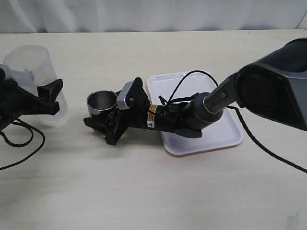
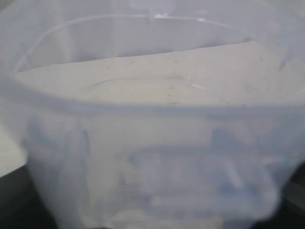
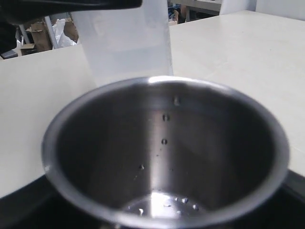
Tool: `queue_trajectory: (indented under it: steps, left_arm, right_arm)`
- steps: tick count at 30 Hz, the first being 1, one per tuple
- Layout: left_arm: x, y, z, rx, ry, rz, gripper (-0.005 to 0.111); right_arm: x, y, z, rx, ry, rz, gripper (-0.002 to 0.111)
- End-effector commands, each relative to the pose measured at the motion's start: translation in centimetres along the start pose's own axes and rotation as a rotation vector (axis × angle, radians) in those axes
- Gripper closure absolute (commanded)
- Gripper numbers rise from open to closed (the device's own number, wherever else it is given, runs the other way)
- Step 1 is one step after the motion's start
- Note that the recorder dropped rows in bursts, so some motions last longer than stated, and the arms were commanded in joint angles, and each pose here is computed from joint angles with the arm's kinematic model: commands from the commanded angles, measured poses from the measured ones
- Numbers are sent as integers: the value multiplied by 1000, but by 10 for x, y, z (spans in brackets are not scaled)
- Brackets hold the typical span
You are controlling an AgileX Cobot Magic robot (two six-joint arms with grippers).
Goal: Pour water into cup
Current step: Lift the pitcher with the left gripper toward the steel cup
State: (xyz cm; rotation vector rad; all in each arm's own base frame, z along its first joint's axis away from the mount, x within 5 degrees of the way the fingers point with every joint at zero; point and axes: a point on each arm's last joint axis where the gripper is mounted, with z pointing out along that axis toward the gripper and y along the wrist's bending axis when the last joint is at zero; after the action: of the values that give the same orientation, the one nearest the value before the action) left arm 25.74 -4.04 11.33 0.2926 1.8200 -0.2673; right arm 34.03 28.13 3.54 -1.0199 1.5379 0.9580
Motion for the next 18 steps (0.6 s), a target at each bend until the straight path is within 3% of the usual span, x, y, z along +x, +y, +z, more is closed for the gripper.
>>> queue_trajectory:
  steps: [1,18]
  left_arm:
    - [-7,0,1,10,-58,-3,107]
    - [-7,0,1,10,-58,-3,107]
  right_arm:
    - [-2,0,1,-10,-12,-2,54]
    - [1,-2,1,6,30,-46,54]
